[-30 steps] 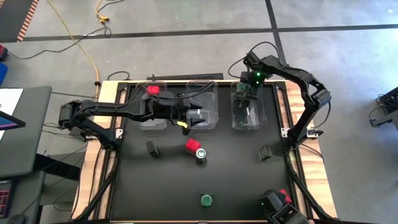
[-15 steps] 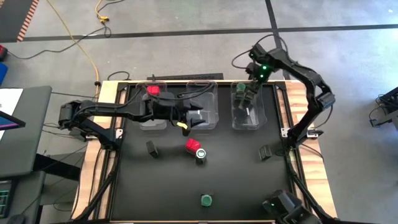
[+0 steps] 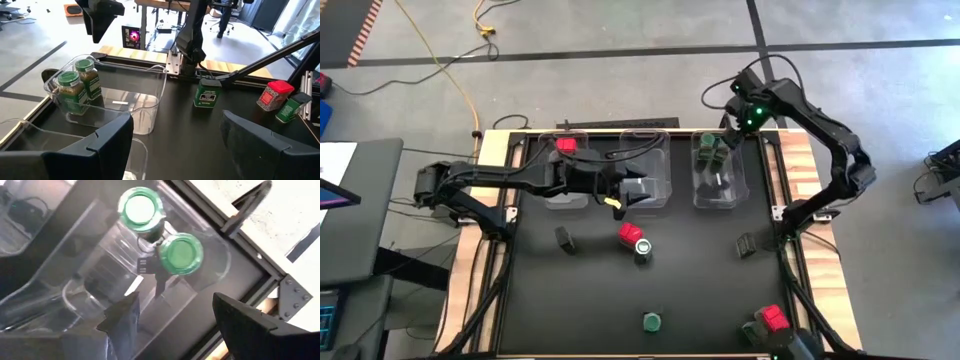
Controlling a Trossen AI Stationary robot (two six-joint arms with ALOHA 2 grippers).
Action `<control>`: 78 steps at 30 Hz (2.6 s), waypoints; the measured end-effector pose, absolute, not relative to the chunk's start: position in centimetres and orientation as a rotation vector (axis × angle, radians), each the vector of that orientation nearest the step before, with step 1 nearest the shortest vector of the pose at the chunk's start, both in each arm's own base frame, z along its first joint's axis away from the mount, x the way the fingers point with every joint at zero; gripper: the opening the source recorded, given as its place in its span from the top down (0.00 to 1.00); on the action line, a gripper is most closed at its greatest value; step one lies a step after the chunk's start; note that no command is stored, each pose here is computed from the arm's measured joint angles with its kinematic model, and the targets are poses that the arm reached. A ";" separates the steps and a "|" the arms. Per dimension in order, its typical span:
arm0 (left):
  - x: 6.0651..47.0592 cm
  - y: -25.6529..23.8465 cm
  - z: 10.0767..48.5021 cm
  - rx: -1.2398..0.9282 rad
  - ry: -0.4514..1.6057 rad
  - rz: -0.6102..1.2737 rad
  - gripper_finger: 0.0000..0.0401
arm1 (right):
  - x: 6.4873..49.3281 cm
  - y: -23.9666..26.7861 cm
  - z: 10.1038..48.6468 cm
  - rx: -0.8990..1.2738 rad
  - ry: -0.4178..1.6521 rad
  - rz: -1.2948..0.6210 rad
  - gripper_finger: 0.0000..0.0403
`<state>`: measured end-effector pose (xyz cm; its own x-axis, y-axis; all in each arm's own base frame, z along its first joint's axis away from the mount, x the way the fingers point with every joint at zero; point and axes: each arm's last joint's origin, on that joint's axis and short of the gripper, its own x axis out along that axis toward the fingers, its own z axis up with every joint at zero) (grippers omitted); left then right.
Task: Sort spices by type
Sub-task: Put the green seasoning bottle into the right transparent bin
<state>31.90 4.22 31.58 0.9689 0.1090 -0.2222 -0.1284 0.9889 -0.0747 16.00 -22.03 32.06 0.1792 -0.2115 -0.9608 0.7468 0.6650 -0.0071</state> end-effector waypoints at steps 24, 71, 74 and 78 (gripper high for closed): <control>27.6 3.5 34.8 -0.042 0.219 0.124 0.29 | 18.1 -17.2 27.9 0.586 1.106 -0.751 0.66; 27.7 3.5 34.9 -0.064 0.211 0.124 0.29 | 16.4 -20.9 22.5 0.622 1.066 -1.017 0.94; 27.7 3.5 34.9 -0.064 0.211 0.124 0.29 | 16.4 -20.9 22.5 0.622 1.067 -1.017 0.94; 27.7 3.5 34.9 -0.064 0.211 0.124 0.29 | 16.4 -20.8 22.5 0.624 1.070 -1.017 0.94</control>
